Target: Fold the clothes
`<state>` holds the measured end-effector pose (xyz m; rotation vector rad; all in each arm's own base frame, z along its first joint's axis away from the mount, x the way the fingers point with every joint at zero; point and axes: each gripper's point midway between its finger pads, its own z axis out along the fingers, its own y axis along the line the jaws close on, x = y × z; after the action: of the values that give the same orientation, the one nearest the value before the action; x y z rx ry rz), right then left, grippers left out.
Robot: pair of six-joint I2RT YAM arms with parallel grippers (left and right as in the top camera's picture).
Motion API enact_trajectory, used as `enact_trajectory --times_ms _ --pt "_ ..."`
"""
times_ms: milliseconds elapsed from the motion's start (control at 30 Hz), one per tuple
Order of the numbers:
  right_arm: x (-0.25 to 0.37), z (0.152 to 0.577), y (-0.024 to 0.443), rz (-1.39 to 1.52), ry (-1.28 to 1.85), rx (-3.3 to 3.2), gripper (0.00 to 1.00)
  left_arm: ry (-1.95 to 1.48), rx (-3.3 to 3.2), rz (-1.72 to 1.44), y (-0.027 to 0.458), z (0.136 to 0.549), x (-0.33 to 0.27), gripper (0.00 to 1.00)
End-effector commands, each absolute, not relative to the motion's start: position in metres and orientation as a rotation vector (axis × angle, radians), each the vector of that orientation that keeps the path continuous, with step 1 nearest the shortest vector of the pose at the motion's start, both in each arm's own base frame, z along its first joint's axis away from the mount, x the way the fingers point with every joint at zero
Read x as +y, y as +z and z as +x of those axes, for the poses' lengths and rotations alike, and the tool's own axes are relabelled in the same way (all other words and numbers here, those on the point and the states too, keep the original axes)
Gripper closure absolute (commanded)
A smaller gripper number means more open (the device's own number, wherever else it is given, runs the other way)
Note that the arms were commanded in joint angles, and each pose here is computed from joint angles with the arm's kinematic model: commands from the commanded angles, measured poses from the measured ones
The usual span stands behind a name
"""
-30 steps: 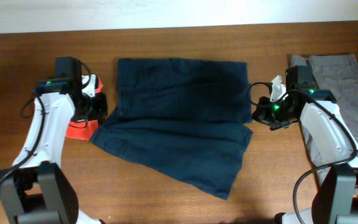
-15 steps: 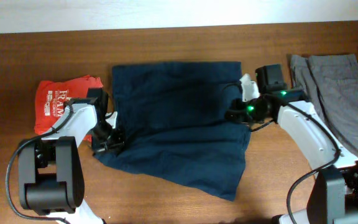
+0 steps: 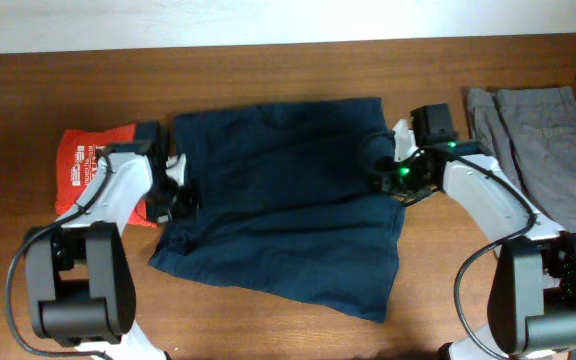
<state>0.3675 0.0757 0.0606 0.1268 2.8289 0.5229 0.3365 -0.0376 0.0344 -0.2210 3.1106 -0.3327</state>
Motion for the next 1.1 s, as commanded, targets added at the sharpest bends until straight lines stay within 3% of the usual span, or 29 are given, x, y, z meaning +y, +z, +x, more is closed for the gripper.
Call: enact_trajectory --times_ms 0,133,200,300,633,700,733,800,1067 --pt "0.048 0.378 0.061 0.223 0.471 2.802 0.51 -0.296 2.962 -0.128 0.070 0.371 -0.034 0.86" --pt "0.043 0.383 0.053 0.253 0.505 2.798 0.52 -0.217 2.862 -0.121 0.071 0.396 -0.025 0.76" --pt "0.043 0.386 0.046 0.252 0.506 2.800 0.44 -0.195 2.820 -0.117 0.070 0.407 -0.022 0.70" --pt "0.042 0.389 0.038 0.277 0.508 2.802 0.42 -0.194 2.783 -0.112 0.065 0.420 -0.022 0.62" --pt "0.044 0.401 0.036 0.275 0.522 2.765 0.41 -0.186 2.887 -0.123 0.007 0.419 -0.021 0.62" --pt "0.044 0.402 0.036 0.272 0.522 2.760 0.48 -0.187 2.922 -0.128 -0.006 0.415 -0.021 0.78" --pt "0.044 0.402 0.036 0.272 0.523 2.760 0.58 -0.190 2.932 -0.128 -0.010 0.414 -0.022 0.85" --pt "0.050 0.401 0.037 0.259 0.551 2.759 0.93 -0.190 2.936 -0.130 -0.013 0.414 -0.022 0.99" --pt "0.067 0.413 0.026 0.227 0.589 2.734 0.96 -0.191 2.931 -0.129 -0.012 0.415 -0.022 0.99"
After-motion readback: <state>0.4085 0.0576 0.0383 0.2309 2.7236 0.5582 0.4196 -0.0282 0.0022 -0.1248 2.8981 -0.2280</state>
